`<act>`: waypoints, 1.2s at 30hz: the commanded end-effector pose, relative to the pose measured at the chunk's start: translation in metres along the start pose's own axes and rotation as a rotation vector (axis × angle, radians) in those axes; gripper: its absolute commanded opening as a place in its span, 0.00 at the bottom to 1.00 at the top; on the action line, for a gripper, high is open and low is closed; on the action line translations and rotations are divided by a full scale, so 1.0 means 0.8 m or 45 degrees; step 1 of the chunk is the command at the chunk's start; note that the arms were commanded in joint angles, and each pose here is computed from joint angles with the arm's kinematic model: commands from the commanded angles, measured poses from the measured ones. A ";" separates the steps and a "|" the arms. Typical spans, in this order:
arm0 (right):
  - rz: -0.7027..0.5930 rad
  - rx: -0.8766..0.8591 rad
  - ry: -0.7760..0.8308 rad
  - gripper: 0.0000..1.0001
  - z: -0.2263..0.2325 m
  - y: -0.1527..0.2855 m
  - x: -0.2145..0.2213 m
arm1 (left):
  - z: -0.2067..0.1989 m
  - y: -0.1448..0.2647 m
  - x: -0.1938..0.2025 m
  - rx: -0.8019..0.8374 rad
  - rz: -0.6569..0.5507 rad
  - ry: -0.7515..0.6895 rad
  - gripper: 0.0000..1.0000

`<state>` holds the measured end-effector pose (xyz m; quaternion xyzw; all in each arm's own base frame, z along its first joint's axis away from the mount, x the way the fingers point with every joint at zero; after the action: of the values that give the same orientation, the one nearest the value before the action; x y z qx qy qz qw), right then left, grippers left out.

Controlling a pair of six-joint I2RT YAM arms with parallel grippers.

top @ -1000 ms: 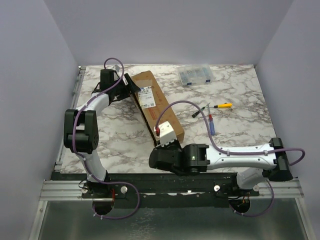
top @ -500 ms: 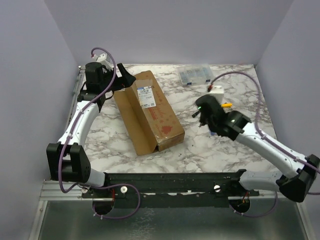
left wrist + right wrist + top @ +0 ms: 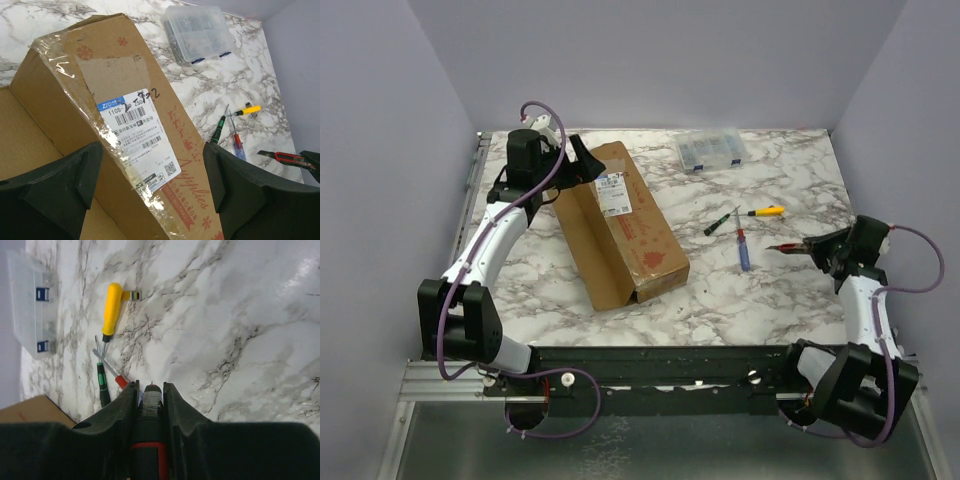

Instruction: Unpack the express box

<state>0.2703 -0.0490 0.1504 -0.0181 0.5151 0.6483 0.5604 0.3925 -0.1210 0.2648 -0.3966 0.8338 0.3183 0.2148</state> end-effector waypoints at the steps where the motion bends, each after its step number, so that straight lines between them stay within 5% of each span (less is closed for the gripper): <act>1: -0.049 -0.226 -0.254 0.00 -0.008 -0.013 -0.021 | -0.011 -0.003 0.012 0.047 0.041 0.004 0.88; 10: 0.007 -0.291 -0.508 0.06 -0.083 -0.033 -0.007 | -0.023 -0.004 0.022 0.097 0.074 0.008 0.88; 16: 0.038 -0.098 -0.520 0.41 -0.114 -0.035 0.015 | -0.024 -0.006 0.025 0.102 0.083 0.009 0.88; 18: 0.079 -0.033 -0.528 0.70 -0.121 -0.034 0.026 | -0.024 -0.008 0.027 0.102 0.091 0.011 0.88; 22: 0.135 0.113 -0.514 0.97 -0.136 -0.028 0.036 | -0.026 -0.009 0.030 0.110 0.098 0.008 0.88; 30: 0.186 0.419 -0.482 1.00 -0.156 0.016 0.050 | -0.031 -0.011 0.038 0.113 0.109 -0.006 0.88; 36: 0.149 0.359 -0.322 1.00 -0.130 0.039 0.042 | -0.027 -0.012 0.040 0.070 0.083 -0.017 0.88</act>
<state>0.1864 -0.1003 0.0910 0.1847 0.4883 0.5973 0.6088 0.3776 -0.1581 0.2617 -0.3516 0.8609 0.2959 0.2183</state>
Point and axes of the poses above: each gripper's point midway between its finger pads, its own y axis back along the fingers, its own z axis along the line the jaws close on, x = y × z, the point moved 4 cm from there along y, back along the fingers, and after that the axes turned 14 degrees about y, right-handed, at the moved point
